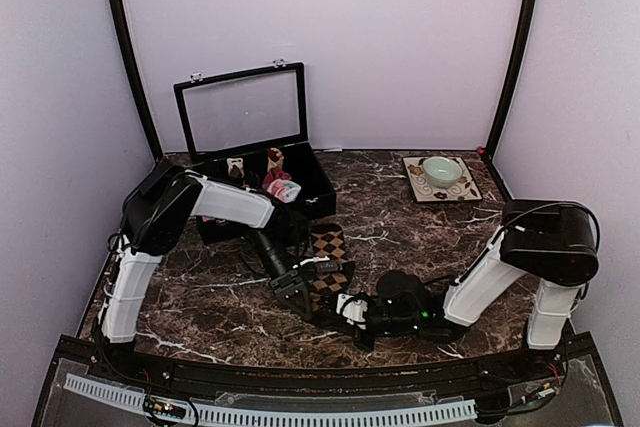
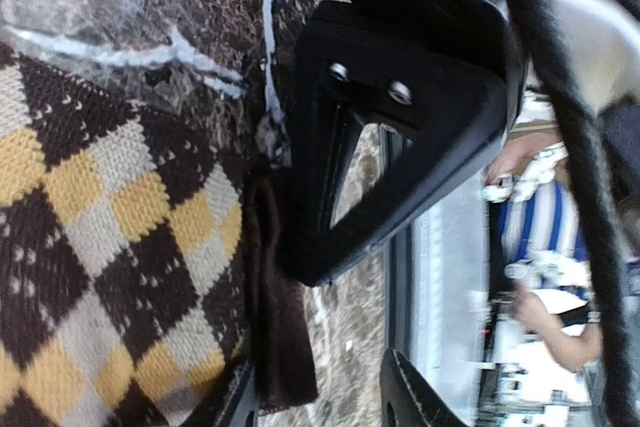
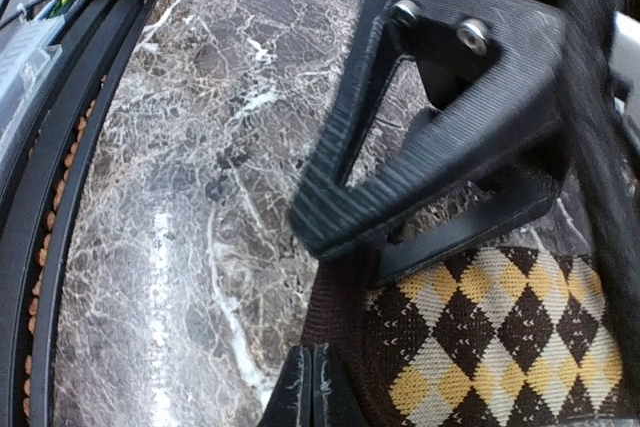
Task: Roll the socks
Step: Roll the sock at the center of the board.
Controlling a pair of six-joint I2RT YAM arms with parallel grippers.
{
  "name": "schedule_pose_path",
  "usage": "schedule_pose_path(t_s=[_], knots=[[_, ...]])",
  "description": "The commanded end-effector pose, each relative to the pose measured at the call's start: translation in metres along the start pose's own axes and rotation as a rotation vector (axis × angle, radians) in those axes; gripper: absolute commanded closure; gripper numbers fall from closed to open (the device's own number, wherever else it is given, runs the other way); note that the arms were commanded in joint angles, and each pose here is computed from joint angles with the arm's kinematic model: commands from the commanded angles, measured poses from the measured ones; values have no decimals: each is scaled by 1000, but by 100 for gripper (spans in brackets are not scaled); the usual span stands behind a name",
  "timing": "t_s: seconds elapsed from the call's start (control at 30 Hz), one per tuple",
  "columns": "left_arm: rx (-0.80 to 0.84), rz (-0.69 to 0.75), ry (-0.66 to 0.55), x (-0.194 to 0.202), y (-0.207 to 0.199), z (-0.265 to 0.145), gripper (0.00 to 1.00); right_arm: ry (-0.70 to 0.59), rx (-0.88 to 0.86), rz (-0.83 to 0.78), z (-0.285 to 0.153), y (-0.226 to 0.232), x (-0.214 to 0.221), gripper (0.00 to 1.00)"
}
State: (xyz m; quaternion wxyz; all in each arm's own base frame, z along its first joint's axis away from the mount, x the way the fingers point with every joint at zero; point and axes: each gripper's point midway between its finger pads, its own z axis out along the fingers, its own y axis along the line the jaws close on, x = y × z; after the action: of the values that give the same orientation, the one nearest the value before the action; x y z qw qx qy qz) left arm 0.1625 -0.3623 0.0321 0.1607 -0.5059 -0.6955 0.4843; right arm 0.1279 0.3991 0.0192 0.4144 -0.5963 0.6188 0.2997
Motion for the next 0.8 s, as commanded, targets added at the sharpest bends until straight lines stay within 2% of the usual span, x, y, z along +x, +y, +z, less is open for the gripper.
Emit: schedule_pose_path(t_s=[0.0, 0.27, 0.37, 0.6, 0.77], knots=[[-257, 144, 18, 10, 20, -28, 54, 159, -63, 258, 3, -4, 35, 100], [-551, 436, -48, 3, -1, -68, 52, 262, -202, 693, -4, -1, 43, 100], [-587, 500, -61, 2, -9, -72, 51, 320, -242, 858, -8, 3, 52, 100], [-581, 635, 50, 2, -21, -35, 55, 416, -289, 1136, -10, 14, 62, 100], [-588, 711, 96, -2, -21, -9, 56, 421, -306, 1282, -10, 11, 65, 100]])
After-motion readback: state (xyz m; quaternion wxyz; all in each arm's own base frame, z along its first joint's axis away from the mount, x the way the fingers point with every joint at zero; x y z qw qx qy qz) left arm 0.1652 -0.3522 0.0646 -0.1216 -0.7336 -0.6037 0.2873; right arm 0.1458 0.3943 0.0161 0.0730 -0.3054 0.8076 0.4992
